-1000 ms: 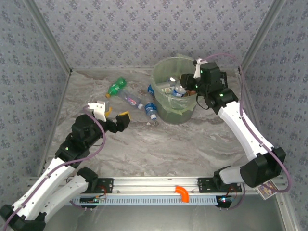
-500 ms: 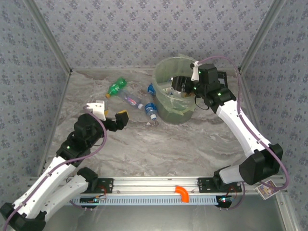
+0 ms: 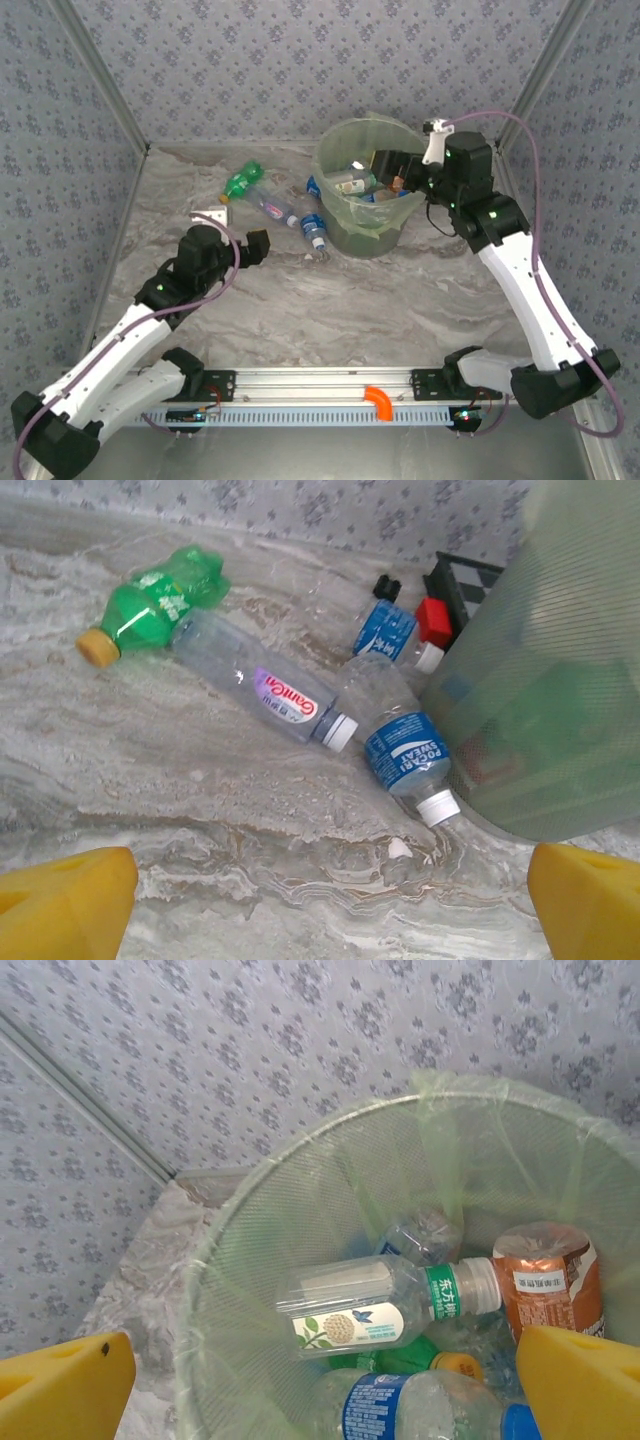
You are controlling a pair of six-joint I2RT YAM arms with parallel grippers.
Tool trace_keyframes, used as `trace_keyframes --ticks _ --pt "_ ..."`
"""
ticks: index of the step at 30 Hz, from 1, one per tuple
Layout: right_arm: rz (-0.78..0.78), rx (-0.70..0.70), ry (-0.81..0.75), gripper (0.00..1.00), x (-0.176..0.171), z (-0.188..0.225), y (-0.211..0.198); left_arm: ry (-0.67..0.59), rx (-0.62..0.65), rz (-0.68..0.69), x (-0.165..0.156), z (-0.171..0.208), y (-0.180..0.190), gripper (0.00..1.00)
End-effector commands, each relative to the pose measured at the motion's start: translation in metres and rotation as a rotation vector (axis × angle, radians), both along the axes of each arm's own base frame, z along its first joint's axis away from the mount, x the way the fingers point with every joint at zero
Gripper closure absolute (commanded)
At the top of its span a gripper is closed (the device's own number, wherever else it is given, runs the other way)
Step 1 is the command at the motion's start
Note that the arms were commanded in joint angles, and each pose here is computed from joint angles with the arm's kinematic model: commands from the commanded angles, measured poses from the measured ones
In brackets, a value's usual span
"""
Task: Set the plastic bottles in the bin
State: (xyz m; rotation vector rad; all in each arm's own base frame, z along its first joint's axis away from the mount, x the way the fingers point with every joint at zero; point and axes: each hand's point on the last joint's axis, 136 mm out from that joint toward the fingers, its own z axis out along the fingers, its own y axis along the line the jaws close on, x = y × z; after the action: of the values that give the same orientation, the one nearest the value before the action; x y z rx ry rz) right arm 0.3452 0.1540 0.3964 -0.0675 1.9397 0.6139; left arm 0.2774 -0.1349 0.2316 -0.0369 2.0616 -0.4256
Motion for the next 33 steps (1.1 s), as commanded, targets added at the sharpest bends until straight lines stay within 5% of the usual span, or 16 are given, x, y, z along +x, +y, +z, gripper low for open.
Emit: trace_keyframes --ticks 1,10,20,23,33 --pt "0.022 -0.003 -0.032 0.0 -0.018 0.009 0.0 0.035 -0.051 0.103 0.016 0.002 0.011 0.0" --pt "0.134 -0.03 -0.07 0.0 -0.054 0.011 0.019 0.188 -0.068 0.196 0.074 -0.033 0.03 0.01" --pt "0.253 -0.013 -0.105 0.0 -0.088 0.009 0.039 0.218 -0.035 0.21 0.162 -0.042 0.044 0.1" --pt "0.28 -0.011 -0.116 0.0 -0.097 0.01 0.042 0.246 0.031 0.195 0.188 -0.042 0.048 0.16" --pt "0.287 -0.029 -0.146 0.0 -0.108 0.013 0.039 0.366 0.294 0.119 0.25 -0.085 0.062 0.08"
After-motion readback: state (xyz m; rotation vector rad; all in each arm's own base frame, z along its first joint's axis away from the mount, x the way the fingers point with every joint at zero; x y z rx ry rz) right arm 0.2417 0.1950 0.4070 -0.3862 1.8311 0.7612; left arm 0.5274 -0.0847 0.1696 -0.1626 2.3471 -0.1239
